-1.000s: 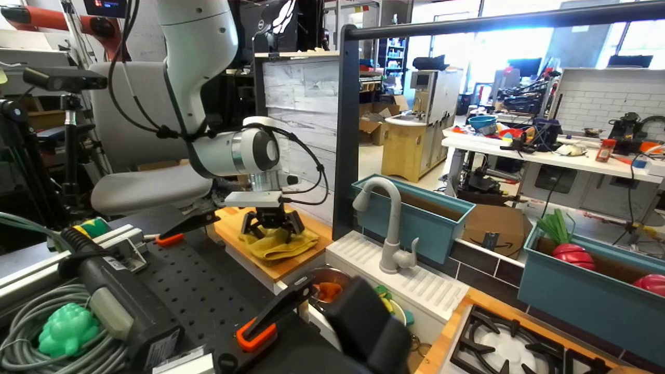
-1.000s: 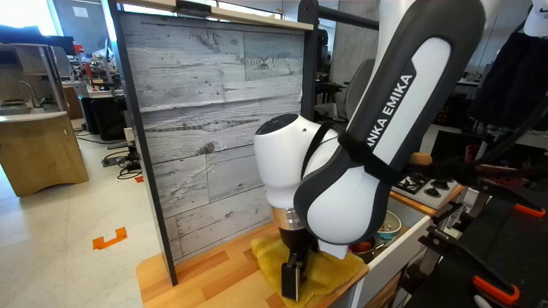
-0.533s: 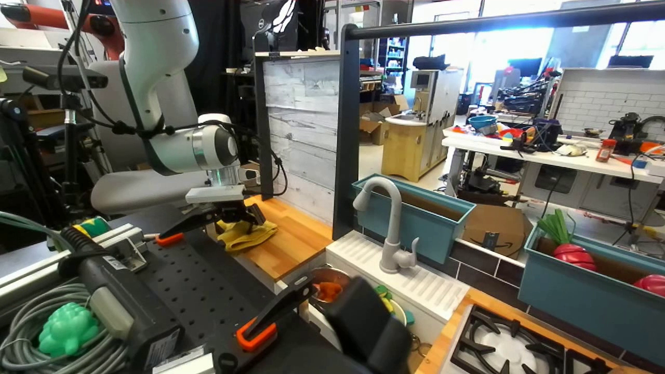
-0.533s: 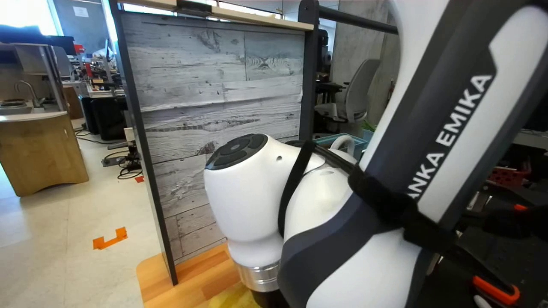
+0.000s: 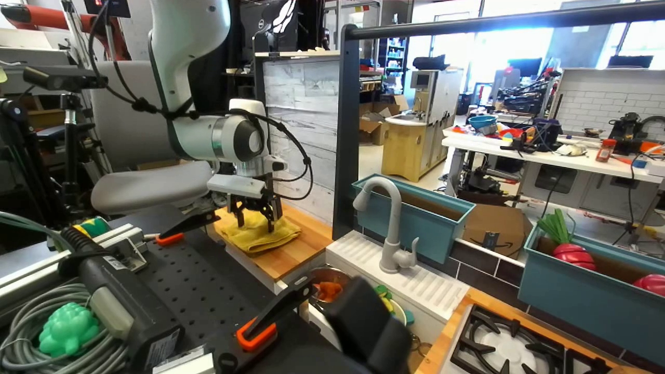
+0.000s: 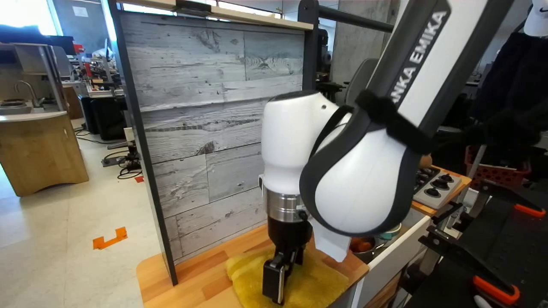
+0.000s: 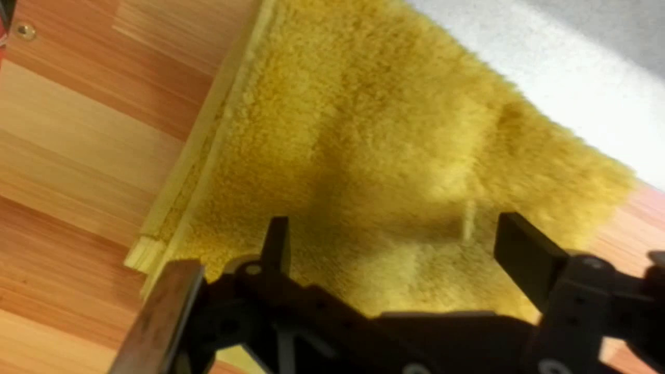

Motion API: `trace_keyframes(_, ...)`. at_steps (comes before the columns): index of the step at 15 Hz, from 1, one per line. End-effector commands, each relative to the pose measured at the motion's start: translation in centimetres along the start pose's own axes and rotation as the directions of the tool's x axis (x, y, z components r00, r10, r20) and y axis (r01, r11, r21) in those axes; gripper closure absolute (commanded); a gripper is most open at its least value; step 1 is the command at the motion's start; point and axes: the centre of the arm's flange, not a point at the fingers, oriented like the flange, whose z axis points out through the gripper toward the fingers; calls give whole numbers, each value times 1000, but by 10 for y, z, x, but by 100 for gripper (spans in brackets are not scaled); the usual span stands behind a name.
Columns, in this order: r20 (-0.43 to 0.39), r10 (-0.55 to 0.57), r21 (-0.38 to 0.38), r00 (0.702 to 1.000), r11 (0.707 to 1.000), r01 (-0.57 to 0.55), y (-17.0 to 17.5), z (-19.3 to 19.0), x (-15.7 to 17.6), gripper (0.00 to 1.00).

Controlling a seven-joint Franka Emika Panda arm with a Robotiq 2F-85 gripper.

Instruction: Wipe the counter with the towel. Remove the things from the dishes in the sink and put them on the counter and the stove

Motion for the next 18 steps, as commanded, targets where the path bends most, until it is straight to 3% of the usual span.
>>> trace_keyframes(1,-51,80,66,995,995,-77,-9,-82,-29,0)
trace_keyframes(5,-182,251,-1,951,967,-255,11,-132,-49,0)
trace_keyframes(9,-186,430,-85,883,888,-451,77,-135,-79,0)
trace_keyframes(10,-173,362,-51,916,926,-375,62,-132,-55,0)
trace_keyframes(13,-166,422,-82,891,895,-439,89,-131,-72,0)
trace_keyframes(16,-167,426,-81,889,893,-443,84,-131,-71,0)
trace_keyframes(18,-150,415,-123,897,893,-433,91,-124,-65,0)
